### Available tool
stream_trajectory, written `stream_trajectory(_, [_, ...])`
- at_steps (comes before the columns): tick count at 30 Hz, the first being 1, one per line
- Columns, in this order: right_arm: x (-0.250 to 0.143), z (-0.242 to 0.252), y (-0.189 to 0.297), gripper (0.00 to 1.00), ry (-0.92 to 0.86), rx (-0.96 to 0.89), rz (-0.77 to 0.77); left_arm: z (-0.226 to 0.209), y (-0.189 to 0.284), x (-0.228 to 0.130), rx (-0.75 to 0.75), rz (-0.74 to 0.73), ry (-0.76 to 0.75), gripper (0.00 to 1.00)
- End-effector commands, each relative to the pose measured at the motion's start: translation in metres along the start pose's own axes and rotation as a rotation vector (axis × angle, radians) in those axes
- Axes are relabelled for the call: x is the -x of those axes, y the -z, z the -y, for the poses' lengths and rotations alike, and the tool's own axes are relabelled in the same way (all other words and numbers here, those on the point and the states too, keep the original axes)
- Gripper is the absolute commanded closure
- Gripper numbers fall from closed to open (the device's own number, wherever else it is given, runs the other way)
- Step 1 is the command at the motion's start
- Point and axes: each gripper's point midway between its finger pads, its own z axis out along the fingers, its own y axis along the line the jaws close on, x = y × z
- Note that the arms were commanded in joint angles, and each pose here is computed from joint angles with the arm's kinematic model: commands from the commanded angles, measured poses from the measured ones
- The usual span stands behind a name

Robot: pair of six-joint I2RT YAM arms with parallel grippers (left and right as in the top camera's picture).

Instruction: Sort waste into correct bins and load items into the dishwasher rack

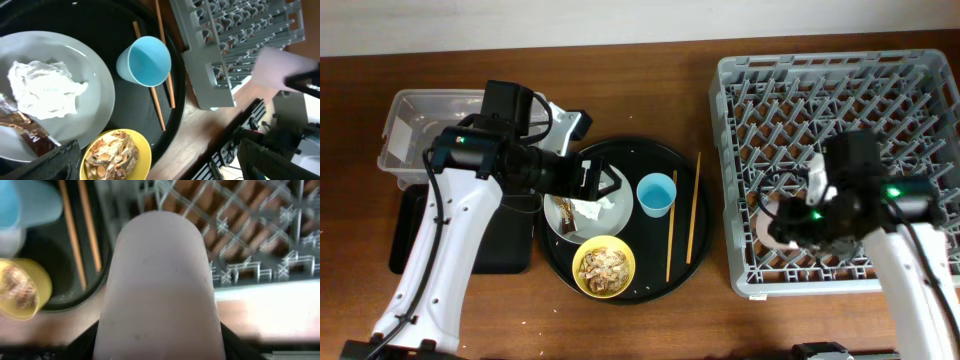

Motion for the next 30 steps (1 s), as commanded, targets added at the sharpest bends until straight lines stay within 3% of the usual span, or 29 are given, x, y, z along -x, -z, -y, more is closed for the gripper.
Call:
stream_trajectory(1, [0.019, 0.009, -0.032, 0.47, -0.021, -0.053, -0.020, -0.001, 0.003, 0.003, 0.019, 0.012, -0.001, 0.01])
stream_trajectory(2, [0.023, 0.009, -0.043, 0.47, -0.023, -0.055, -0.045, -0.001, 0.003, 0.003, 0.019, 0.012, -0.001, 0.01])
stream_trajectory(4, [0.017, 0.012, -0.062, 0.16, -0.037, -0.073, -0.147, -0.001, 0.003, 0.004, 0.020, 0.015, -0.004, 0.01])
stream_trajectory(6, [0.017, 0.004, -0.060, 0.09, -0.037, -0.030, -0.144, 0.000, 0.001, 0.006, 0.026, 0.020, -0.021, 0.01])
stream_trajectory(8, [0.023, -0.009, -0.043, 0.08, -0.024, 0.038, -0.087, 0.001, -0.008, 0.011, 0.091, 0.028, -0.082, 0.01])
stream_trajectory(10, [0.035, -0.025, -0.001, 0.09, 0.010, 0.117, 0.063, -0.003, -0.031, 0.016, 0.238, 0.024, -0.139, 0.01])
stream_trajectory(13, [0.033, -0.033, 0.047, 0.10, 0.048, 0.167, 0.243, 0.002, -0.065, 0.021, 0.284, 0.010, -0.159, 0.04])
stream_trajectory(17, [0.020, -0.035, 0.081, 0.10, 0.074, 0.198, 0.374, -0.012, -0.117, 0.029, 0.297, -0.019, -0.113, 0.10])
stream_trajectory(20, [0.015, -0.035, 0.089, 0.10, 0.080, 0.207, 0.405, -0.036, -0.159, 0.020, 0.311, -0.099, -0.083, 0.25])
stream_trajectory(21, [0.014, -0.036, 0.089, 0.10, 0.082, 0.213, 0.404, -0.046, -0.177, 0.013, 0.308, -0.134, -0.067, 0.35])
stream_trajectory(24, [0.013, -0.036, 0.088, 0.10, 0.080, 0.211, 0.394, -0.049, -0.199, 0.000, 0.253, -0.197, -0.036, 0.78])
stream_trajectory(25, [0.013, -0.035, 0.088, 0.10, 0.080, 0.211, 0.395, -0.046, -0.199, 0.000, 0.235, -0.198, -0.033, 1.00])
stream_trajectory(26, [0.013, -0.036, 0.088, 0.10, 0.080, 0.211, 0.395, -0.039, -0.194, 0.004, 0.217, -0.188, -0.022, 1.00])
stream_trajectory(28, [0.015, -0.036, 0.086, 0.01, 0.093, 0.209, 0.394, -0.025, -0.153, 0.028, 0.215, -0.136, 0.001, 1.00])
stream_trajectory(30, [0.013, -0.054, 0.083, 0.01, 0.221, 0.293, 0.359, -0.003, -0.118, 0.038, 0.129, -0.109, 0.014, 1.00])
